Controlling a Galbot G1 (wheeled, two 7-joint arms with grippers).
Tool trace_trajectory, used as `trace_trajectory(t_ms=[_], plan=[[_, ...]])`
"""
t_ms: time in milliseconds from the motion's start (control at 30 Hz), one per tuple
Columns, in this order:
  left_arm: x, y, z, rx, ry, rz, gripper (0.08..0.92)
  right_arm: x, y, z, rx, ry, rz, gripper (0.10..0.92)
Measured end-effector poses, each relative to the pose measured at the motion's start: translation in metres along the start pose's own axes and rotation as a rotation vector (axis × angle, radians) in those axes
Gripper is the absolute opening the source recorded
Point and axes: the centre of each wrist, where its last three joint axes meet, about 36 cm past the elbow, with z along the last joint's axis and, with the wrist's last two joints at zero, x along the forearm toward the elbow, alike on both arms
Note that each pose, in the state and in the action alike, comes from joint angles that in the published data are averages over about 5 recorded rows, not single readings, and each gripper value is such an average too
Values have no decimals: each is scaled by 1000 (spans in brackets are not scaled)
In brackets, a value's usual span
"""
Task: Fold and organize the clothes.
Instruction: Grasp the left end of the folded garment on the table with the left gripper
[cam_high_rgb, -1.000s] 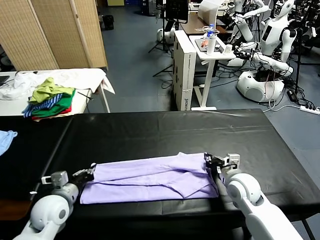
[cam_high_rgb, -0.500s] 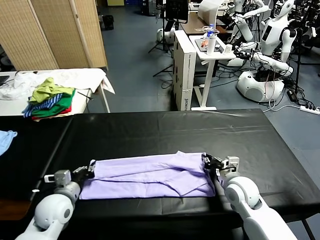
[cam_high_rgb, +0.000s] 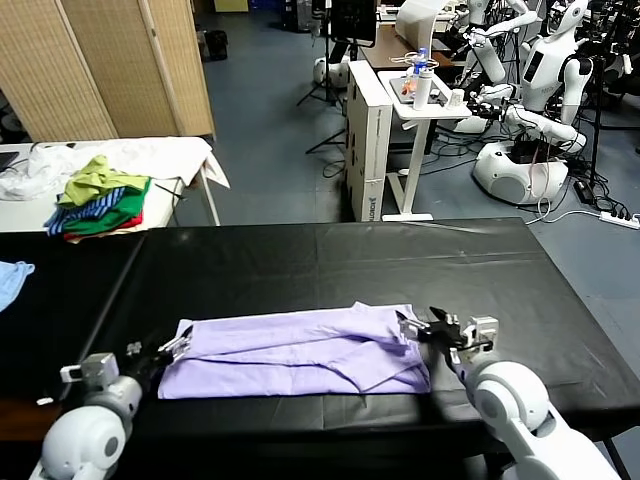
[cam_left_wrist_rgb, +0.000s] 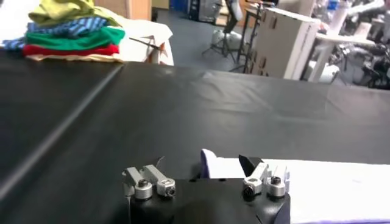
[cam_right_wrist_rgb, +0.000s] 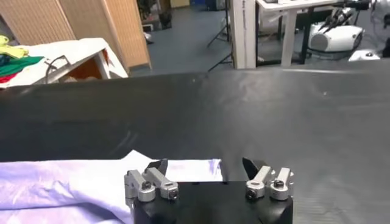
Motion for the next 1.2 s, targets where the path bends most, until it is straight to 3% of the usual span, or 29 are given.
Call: trace_trajectory(t_ms=[233, 733, 1200], plan=[[9, 0, 18, 43, 10, -24, 907, 2, 2, 0, 6, 1, -5, 907], [13, -19, 38, 74, 13, -1, 896, 2, 4, 1, 7, 3, -9, 907], [15, -19, 44, 171, 31, 17, 596, -1, 5, 2, 2, 0, -12, 907]])
